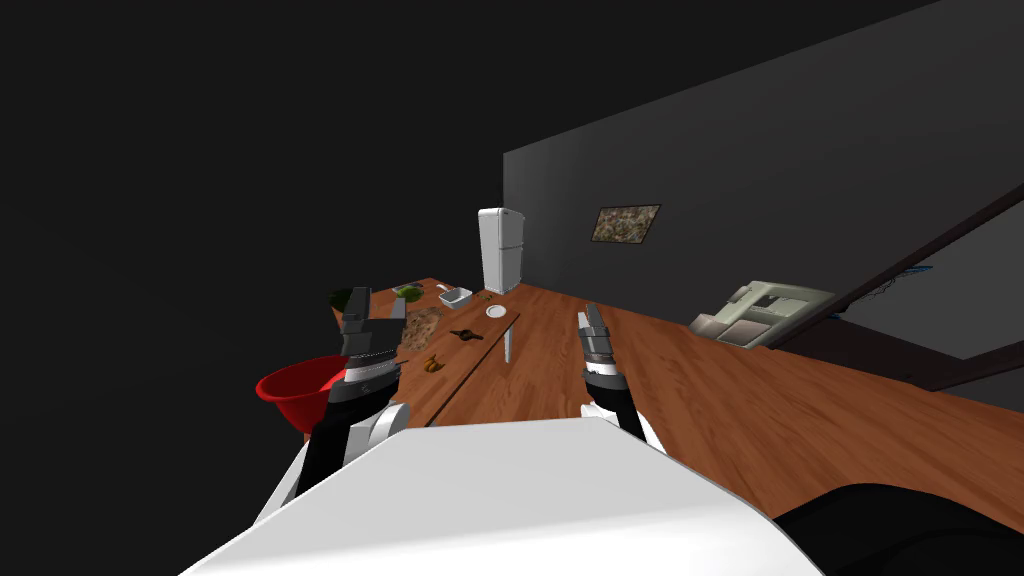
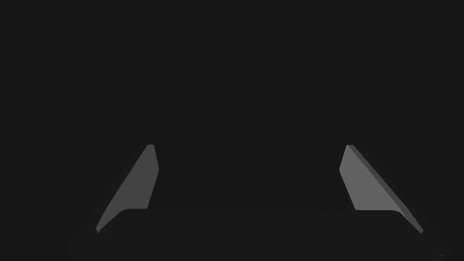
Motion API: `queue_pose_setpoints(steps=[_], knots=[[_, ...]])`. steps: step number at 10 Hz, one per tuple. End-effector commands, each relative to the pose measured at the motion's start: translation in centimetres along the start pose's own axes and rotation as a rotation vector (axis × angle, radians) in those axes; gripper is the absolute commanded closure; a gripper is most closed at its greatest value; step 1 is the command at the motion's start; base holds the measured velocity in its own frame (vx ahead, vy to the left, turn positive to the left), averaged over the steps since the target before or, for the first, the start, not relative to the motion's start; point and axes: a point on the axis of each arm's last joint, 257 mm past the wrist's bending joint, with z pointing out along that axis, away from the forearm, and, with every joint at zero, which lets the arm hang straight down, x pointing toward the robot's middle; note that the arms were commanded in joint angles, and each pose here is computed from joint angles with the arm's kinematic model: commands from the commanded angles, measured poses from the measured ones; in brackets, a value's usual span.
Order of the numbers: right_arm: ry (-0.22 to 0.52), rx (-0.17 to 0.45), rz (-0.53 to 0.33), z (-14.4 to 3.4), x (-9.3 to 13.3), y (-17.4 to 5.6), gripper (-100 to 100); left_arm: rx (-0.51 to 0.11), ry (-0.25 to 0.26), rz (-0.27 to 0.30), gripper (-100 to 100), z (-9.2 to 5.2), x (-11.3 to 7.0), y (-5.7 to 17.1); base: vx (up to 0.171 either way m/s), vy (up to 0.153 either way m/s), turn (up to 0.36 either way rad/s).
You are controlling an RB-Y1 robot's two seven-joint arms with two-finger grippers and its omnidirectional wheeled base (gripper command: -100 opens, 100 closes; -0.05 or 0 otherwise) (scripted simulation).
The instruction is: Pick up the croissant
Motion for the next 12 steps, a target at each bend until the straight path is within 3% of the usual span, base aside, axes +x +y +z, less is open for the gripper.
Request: queue_pose_setpoints(steps=[1,5,8,9,11,12], knots=[[0.000,0.000,0.000,0.0,0.0,0.0,0,-0.036,0.033,0.012,-100,-0.7,0.2,1.5,0.015,-0.018,-0.022],[0.000,0.000,0.000,0.0,0.0,0.0,0,-0.134,0.105,0.041,-100,-2.8,0.2,5.3,0.026,-0.043,-0.020],[0.000,0.000,0.000,0.0,0.0,0.0,0,-0.248,0.172,0.071,-100,-5.6,-0.5,9.3,0.031,-0.052,-0.032],[0.000,0.000,0.000,0.0,0.0,0.0,0,-0.248,0.172,0.071,-100,-5.6,-0.5,9.3,0.032,-0.039,-0.006],[0.000,0.000,0.000,0.0,0.0,0.0,0,-0.332,0.219,0.095,-100,-7.9,-1.5,11.9,0.032,-0.035,-0.046],[0.000,0.000,0.000,0.0,0.0,0.0,0,-0.341,0.218,0.094,-100,-8.1,-1.5,12.3,0.028,-0.031,-0.012]])
